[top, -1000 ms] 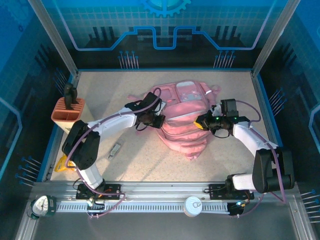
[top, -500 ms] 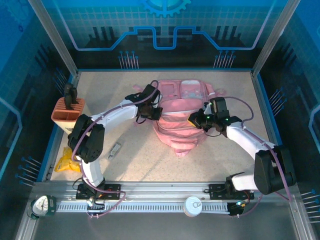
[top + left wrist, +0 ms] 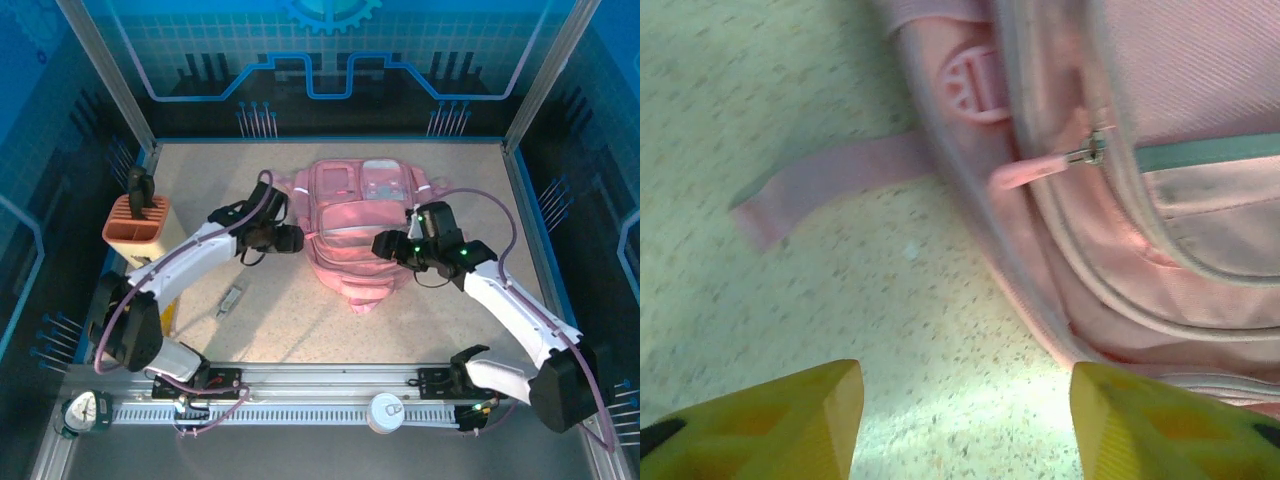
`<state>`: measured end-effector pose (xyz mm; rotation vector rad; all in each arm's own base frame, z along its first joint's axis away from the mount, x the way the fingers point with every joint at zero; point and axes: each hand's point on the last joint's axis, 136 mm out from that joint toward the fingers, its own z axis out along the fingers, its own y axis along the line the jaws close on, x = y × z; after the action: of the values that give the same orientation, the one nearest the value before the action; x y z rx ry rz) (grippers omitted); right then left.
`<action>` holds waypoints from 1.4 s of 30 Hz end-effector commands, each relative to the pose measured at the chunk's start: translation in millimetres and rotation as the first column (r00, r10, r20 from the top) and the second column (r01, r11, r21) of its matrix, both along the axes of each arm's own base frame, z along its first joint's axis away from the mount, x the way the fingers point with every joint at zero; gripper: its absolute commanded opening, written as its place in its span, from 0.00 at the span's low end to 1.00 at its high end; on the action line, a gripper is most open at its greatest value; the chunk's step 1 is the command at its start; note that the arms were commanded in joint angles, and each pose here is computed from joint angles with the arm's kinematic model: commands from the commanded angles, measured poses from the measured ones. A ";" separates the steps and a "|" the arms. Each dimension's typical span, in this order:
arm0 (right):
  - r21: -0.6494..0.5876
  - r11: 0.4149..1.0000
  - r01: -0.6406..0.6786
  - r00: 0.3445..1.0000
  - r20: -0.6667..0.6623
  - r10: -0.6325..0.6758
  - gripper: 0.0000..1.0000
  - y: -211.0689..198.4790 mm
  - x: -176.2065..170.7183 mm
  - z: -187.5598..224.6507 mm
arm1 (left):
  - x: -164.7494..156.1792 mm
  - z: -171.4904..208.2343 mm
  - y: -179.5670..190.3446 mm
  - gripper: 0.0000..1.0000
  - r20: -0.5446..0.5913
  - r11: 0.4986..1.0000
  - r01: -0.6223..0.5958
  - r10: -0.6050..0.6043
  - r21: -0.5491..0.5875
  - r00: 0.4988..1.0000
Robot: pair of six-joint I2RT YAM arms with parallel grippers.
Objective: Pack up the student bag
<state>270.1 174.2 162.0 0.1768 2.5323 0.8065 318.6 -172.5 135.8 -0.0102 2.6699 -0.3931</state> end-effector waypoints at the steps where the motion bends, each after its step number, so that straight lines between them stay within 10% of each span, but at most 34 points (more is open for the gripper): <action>1: -0.118 0.989 -0.089 0.995 0.037 0.094 0.69 11.5 -14.0 1.1 | -25.9 -5.2 32.6 0.62 -0.063 0.992 -0.117 0.119 0.036 0.991; 15: -0.181 0.902 -0.393 0.902 0.116 0.416 0.88 132.8 -56.5 -18.0 | -98.5 -65.4 118.8 0.85 -0.239 0.862 -0.504 0.502 0.057 0.831; 42: -0.195 0.934 -0.298 0.932 0.154 0.329 1.00 109.5 -36.0 -14.3 | -99.6 -94.1 42.2 0.90 -0.347 0.856 -0.501 0.435 -0.128 0.831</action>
<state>227.7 295.1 143.3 -0.4034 2.4799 0.7029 216.1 -105.5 42.0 -0.7940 2.7776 -0.4383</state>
